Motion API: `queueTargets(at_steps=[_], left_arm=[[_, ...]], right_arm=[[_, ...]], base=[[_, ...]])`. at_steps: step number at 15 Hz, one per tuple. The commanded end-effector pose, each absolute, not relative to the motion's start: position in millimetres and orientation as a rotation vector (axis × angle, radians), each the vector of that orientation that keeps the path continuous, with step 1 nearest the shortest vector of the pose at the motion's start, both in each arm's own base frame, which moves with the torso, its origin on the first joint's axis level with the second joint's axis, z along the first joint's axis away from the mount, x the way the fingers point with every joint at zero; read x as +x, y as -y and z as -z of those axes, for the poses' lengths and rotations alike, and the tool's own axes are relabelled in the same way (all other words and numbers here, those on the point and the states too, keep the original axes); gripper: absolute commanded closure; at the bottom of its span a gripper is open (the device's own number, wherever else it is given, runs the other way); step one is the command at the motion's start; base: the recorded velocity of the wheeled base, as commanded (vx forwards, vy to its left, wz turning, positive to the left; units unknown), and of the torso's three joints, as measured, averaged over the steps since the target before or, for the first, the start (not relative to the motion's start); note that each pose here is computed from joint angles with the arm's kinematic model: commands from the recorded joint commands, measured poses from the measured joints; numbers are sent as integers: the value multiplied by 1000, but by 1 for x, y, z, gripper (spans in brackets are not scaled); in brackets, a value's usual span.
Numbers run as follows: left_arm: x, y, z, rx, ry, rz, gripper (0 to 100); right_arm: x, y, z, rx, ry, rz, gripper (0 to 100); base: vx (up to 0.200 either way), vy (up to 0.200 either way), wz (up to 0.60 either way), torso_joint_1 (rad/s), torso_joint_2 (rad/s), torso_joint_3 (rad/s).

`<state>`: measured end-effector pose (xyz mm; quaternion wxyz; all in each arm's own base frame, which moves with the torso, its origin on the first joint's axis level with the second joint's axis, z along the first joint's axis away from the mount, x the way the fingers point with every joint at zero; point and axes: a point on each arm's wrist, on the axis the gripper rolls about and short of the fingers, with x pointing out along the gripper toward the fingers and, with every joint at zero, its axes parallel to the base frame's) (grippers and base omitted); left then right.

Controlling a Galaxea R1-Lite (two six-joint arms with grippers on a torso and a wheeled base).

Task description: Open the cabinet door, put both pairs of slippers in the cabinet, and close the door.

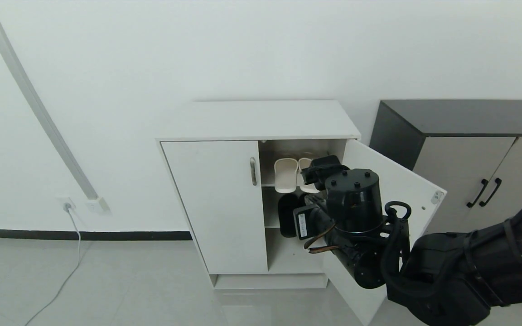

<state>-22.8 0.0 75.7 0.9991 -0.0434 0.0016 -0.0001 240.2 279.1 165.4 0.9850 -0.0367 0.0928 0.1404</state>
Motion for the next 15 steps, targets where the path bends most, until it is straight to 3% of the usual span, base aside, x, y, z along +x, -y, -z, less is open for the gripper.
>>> queueTargets(at_steps=[1, 10, 15], left_arm=[[-23, 0, -76, -87, -2, 0, 100], [-23, 0, -76, -86, -3, 0, 100], [-23, 0, -76, -86, -3, 0, 100]], right_arm=[[240, -279, -165, -73, -186, -282, 100], [242, -276, -167, -72, -184, -274, 100], [245, -272, -166, -80, -186, -260, 100]], base=[[0, 0, 0, 222, -540, -315], [0, 0, 0, 250, -570, -322], [0, 0, 0, 168, -364, -198]])
